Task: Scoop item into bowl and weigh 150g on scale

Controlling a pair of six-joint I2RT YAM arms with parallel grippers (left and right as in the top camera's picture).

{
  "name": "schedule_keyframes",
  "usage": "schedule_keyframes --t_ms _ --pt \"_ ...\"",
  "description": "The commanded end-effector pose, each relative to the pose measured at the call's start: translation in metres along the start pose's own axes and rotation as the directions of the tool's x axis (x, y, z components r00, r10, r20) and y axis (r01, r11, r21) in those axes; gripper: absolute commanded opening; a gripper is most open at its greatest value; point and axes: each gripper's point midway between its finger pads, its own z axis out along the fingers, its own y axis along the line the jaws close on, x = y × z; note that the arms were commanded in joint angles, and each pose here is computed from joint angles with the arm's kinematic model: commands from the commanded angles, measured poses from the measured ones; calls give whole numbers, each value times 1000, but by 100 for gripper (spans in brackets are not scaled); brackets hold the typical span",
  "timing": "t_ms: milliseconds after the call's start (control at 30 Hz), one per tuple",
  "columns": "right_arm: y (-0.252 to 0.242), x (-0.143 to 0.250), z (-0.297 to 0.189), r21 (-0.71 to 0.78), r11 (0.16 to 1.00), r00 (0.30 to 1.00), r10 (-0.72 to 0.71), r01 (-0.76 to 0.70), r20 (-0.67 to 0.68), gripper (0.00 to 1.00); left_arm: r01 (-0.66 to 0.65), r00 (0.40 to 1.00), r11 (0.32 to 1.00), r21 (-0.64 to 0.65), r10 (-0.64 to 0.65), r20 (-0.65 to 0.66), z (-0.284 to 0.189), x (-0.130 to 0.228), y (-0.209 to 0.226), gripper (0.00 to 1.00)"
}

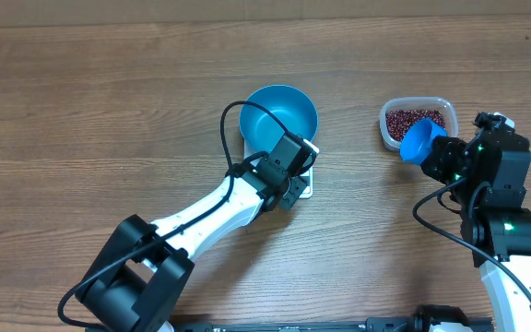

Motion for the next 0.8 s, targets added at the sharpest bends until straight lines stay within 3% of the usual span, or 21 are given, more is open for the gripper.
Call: schedule_keyframes --t_ms 0,767 --pt "2 -12 -5 0 1000 999 0 0 33 4 12 1000 1000 -5 -12 -22 7 8 0 4" --pt "2 -12 -5 -1 1000 999 0 0 33 4 0 999 1000 -13 0 -47 21 14 0 4"
